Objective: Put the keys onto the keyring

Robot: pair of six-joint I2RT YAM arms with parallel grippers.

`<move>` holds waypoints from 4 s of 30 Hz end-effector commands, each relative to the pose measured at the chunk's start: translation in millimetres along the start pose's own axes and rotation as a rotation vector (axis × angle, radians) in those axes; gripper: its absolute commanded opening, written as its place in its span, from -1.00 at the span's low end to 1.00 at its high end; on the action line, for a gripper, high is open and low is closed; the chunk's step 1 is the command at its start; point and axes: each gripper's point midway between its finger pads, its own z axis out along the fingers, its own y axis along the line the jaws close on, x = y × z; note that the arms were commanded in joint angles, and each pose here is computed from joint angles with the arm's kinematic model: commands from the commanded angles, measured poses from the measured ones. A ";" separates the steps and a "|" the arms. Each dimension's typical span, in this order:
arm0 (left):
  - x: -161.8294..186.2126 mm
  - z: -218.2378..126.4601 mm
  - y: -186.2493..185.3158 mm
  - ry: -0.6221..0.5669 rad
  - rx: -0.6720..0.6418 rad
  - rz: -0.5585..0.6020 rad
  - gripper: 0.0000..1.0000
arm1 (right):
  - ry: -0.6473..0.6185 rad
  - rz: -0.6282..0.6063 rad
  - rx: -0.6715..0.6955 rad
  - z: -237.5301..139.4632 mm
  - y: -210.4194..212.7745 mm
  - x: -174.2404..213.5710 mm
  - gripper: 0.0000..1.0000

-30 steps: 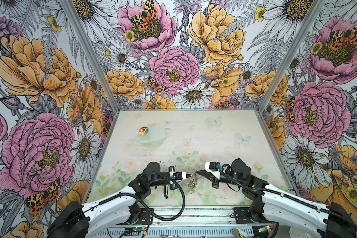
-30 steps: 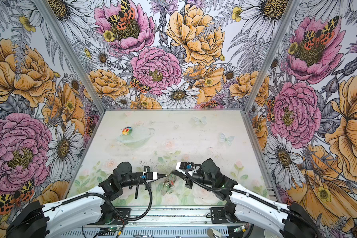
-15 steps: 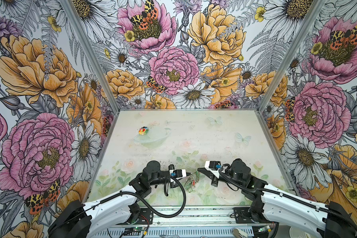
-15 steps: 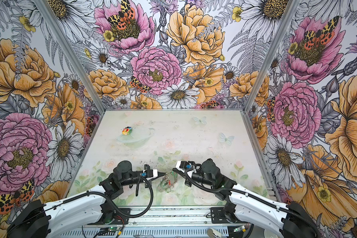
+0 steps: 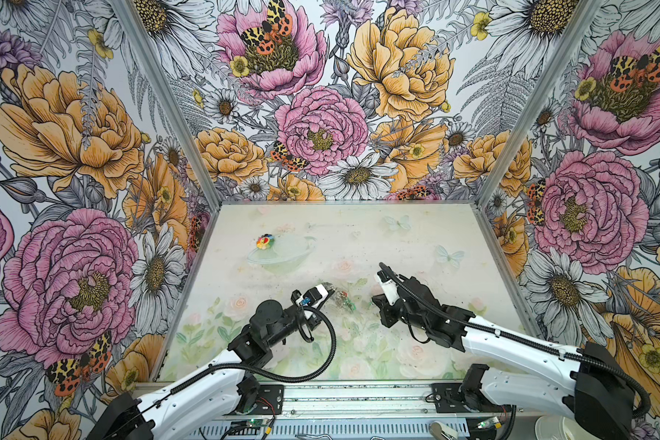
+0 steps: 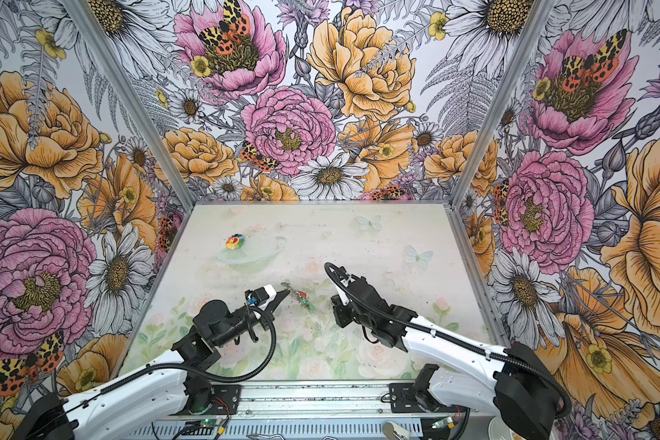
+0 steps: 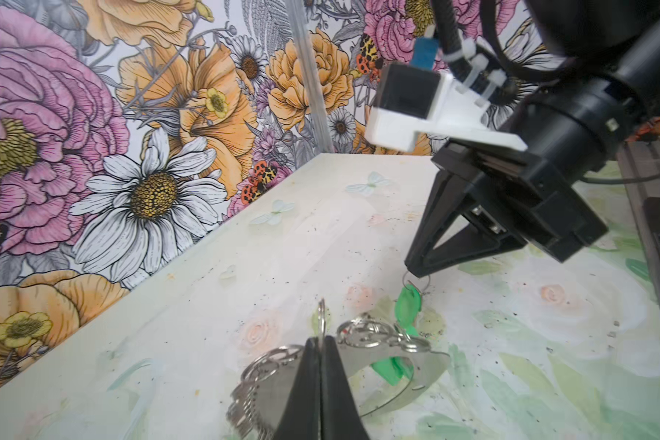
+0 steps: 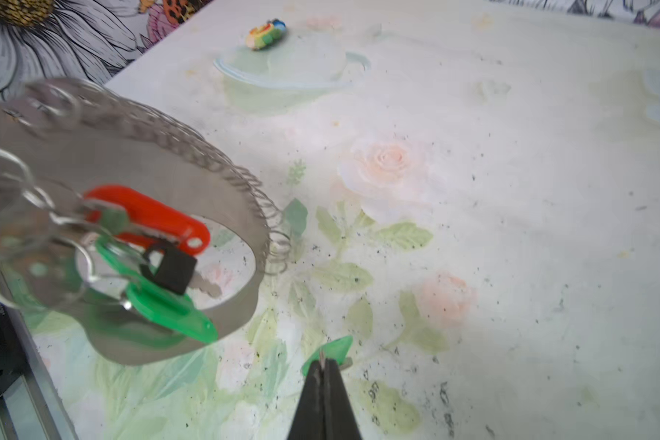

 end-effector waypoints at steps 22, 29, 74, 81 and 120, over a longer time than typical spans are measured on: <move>-7.5 -11.4 27.8 -0.072 -0.159 -0.018 -1.00 | 0.313 0.244 0.139 34.5 -17.0 72.4 -1.00; -7.1 -11.5 27.7 -0.073 -0.159 -0.020 -1.00 | 0.333 0.246 0.143 39.6 -16.5 74.3 -1.00; -3.5 -8.8 29.1 -0.063 -0.163 -0.023 -1.00 | 0.365 0.397 0.075 43.3 5.7 72.2 -0.54; -1.9 -7.9 28.7 -0.056 -0.159 -0.024 -1.00 | 0.353 0.402 0.079 45.4 6.3 65.9 -0.66; -5.4 3.0 -46.5 -0.058 0.279 -0.003 -1.00 | 0.005 -0.251 0.038 -23.4 5.8 -22.1 -1.00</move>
